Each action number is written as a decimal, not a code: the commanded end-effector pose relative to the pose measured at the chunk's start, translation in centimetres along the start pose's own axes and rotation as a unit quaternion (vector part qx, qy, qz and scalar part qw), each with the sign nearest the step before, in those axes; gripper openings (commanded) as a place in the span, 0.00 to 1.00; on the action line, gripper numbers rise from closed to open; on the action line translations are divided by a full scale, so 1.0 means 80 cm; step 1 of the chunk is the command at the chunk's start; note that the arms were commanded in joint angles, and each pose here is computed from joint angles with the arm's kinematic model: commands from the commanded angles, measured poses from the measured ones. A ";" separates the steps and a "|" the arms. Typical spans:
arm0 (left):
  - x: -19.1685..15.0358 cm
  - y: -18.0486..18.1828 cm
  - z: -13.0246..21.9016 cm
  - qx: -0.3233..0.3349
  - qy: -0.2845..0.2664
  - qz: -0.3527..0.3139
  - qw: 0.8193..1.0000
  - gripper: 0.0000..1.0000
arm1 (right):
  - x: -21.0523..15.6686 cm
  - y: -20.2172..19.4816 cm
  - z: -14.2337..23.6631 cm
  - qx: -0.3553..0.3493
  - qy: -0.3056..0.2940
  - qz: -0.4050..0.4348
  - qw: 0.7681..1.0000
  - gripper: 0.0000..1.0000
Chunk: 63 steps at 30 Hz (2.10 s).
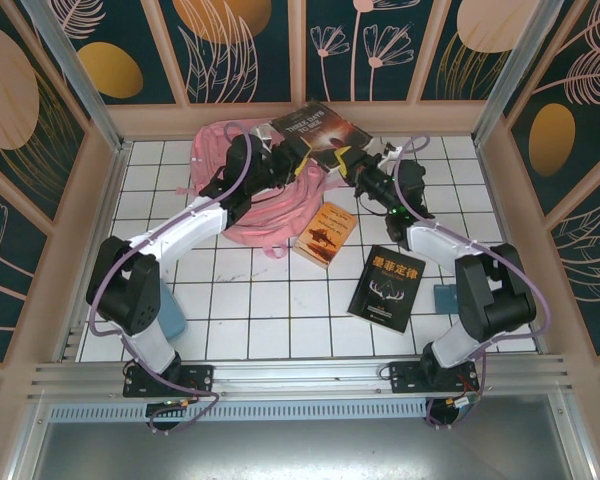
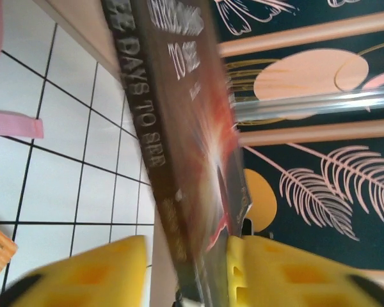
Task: Pack books, pencil case, and school supplies into a backpack
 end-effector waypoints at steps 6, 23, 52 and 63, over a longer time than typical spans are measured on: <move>0.003 0.109 0.031 0.202 0.017 -0.154 0.967 0.75 | 0.012 -0.012 0.040 -0.100 -0.020 0.160 0.982 0.09; 0.002 0.205 0.039 0.426 0.107 -0.477 0.761 0.59 | 0.023 -0.078 0.122 -0.255 -0.039 0.206 0.944 0.08; 0.011 0.235 -0.026 0.477 0.111 -0.556 0.671 0.45 | 0.022 -0.096 0.144 -0.274 -0.047 0.181 0.943 0.07; 0.005 0.250 -0.030 0.478 0.133 -0.548 0.674 0.28 | 0.018 -0.097 0.144 -0.267 -0.043 0.172 0.947 0.07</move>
Point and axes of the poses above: each hand's point on the last joint's axis, 136 mm out from that joint toward the fingers, its own z axis back along the fingers, its own y axis along the line the jaws close on, x = y × z, the point moved 1 cm from there along z, back along the fingers, and after that the axes turned 10 degrees about z, right-handed, at the moved point
